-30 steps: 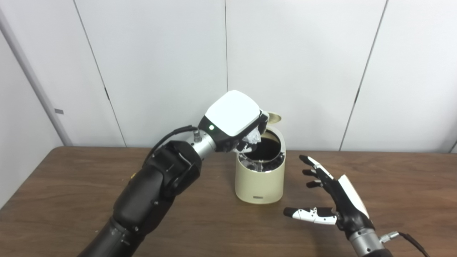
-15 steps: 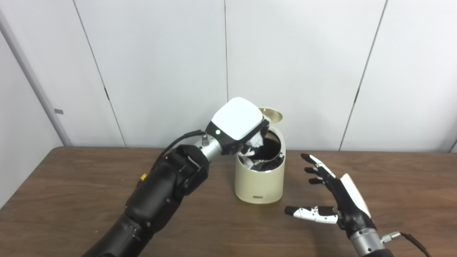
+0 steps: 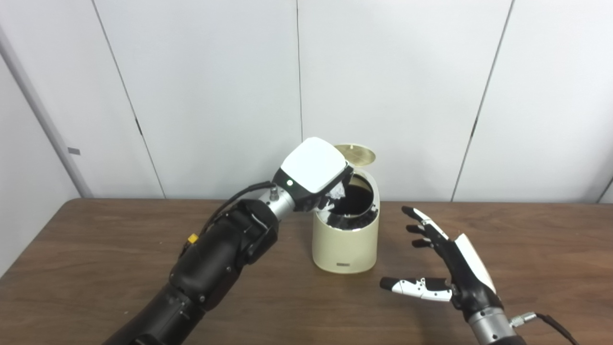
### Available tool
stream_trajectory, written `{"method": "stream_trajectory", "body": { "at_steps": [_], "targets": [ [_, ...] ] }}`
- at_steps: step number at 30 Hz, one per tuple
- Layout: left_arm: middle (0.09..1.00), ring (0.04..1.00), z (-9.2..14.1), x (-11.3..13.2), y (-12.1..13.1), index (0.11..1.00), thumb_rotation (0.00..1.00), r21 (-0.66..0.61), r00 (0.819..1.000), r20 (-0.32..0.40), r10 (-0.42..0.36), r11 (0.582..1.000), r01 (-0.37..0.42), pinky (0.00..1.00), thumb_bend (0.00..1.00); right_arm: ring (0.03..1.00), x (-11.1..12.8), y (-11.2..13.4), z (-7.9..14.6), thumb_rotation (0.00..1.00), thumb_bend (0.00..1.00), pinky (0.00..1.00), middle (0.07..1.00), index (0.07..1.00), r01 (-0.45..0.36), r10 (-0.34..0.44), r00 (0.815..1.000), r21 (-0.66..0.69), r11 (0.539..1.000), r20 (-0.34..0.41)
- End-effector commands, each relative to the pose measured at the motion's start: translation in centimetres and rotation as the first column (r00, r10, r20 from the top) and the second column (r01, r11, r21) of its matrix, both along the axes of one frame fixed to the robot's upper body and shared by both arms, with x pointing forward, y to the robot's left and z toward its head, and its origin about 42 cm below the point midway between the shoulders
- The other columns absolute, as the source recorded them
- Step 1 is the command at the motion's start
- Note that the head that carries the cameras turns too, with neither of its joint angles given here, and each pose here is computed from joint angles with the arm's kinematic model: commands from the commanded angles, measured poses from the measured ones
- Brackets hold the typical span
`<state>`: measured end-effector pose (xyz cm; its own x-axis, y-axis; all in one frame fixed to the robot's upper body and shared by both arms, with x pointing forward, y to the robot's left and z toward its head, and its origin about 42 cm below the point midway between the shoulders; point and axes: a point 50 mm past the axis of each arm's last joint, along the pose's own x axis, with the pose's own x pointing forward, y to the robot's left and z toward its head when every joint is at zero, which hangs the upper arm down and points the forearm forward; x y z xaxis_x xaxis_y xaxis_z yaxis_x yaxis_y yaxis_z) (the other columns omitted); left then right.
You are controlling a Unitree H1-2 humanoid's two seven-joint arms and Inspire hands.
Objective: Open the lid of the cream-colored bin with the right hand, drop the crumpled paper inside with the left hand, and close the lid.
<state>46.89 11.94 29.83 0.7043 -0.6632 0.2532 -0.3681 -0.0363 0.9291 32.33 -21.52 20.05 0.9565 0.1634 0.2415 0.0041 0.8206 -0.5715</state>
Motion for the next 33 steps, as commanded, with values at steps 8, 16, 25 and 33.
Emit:
{"method": "stream_trajectory", "body": {
  "at_steps": [8,16,25,33],
  "targets": [
    [0.483,0.417,2.9,0.1,-0.8,0.608,0.0,-0.104,0.998,0.049,-0.049,0.993,0.054,0.32,0.55,0.84,0.1,0.2,1.7,0.32,0.79,0.73,0.922,0.894,0.002,-0.003,0.998,0.011,1.0,0.068],
    [0.551,0.5,3.4,-0.1,-0.6,0.679,0.22,-0.101,0.998,0.047,-0.049,0.993,0.053,0.38,1.0,0.842,0.2,0.3,1.6,0.32,0.79,0.72,0.925,0.894,-0.002,0.001,0.998,0.012,1.0,0.066],
    [0.553,0.485,3.8,-0.3,-0.5,0.726,0.2,-0.096,0.998,0.055,-0.042,0.994,0.047,0.37,1.0,0.842,0.2,0.2,1.7,0.3,0.79,0.71,0.922,0.891,-0.005,0.005,0.998,0.008,1.0,0.07],
    [0.563,0.497,3.8,-0.3,-0.3,0.714,0.19,-0.098,0.998,0.054,-0.041,0.994,0.046,0.37,1.0,0.839,0.2,0.2,1.7,0.3,0.79,0.7,0.92,0.892,-0.003,0.003,0.998,0.004,1.0,0.068]
  ]
}}
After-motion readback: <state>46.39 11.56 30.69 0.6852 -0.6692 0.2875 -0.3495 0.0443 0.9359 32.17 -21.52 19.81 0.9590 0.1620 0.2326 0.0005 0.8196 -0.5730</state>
